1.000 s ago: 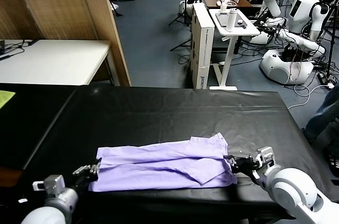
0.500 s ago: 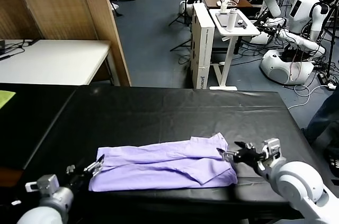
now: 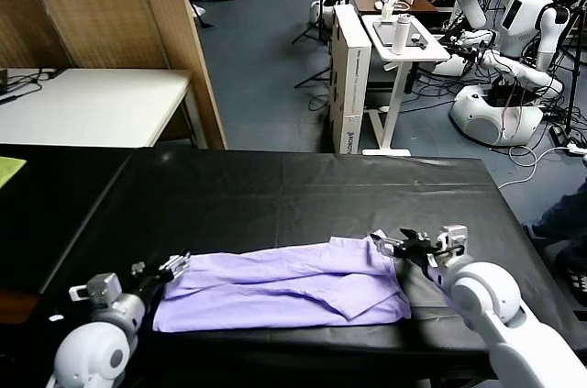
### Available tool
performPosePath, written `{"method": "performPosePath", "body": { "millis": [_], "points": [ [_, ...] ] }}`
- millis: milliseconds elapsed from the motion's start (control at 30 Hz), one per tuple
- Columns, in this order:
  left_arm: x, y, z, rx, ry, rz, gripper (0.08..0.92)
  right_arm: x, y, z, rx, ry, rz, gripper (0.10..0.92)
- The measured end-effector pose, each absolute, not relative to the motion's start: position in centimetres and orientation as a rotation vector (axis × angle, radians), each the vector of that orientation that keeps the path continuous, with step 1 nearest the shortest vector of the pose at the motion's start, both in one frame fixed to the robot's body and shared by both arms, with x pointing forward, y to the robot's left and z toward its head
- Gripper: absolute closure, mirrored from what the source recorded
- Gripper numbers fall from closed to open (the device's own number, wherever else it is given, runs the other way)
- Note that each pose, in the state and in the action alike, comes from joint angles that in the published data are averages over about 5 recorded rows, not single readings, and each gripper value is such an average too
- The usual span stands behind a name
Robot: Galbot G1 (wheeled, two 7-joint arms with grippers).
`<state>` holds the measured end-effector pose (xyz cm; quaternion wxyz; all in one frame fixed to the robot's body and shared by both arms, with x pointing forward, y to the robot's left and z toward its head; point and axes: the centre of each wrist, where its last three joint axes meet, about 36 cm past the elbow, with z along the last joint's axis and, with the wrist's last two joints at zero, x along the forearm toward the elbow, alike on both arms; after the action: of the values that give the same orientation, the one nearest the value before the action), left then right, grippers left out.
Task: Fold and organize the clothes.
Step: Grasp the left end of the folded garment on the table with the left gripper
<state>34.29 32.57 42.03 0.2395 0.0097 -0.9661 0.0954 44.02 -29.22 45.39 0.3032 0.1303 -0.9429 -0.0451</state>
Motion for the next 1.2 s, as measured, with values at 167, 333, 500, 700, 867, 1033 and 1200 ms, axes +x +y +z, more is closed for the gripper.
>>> {"method": "performPosePath", "body": {
  "millis": [167, 333, 500, 700, 867, 1033, 1200],
  "points": [
    [34.4, 32.8, 41.4, 0.035, -2.628, 0.262, 0.093, 44.4, -28.9, 44.8, 0.344, -2.490, -0.124, 0.170],
    [34.2, 32.8, 41.2, 0.031, -2.614, 0.261, 0.153, 44.3, -28.8, 44.7, 0.345, -2.485, -0.124, 0.337],
    [33.7, 32.5, 41.5, 0.007, -2.613, 0.263, 0.443, 44.0, -28.8, 44.6, 0.346, -2.482, -0.126, 0.522],
    [33.5, 32.1, 41.8, -0.029, -2.618, 0.272, 0.781, 43.7, -28.9, 44.4, 0.341, -2.481, -0.126, 0.821],
    [33.6, 31.8, 42.0, -0.062, -2.624, 0.288, 0.854, 43.5, -29.0, 44.0, 0.307, -2.505, -0.131, 0.883],
    [34.3, 31.5, 41.7, -0.067, -2.626, 0.288, 0.854, 43.7, -29.5, 43.5, 0.235, -2.546, -0.132, 0.883],
    [35.9, 31.3, 41.5, -0.074, -2.627, 0.285, 0.854, 44.0, -29.7, 43.1, 0.165, -2.569, -0.173, 0.883]
  ]
}}
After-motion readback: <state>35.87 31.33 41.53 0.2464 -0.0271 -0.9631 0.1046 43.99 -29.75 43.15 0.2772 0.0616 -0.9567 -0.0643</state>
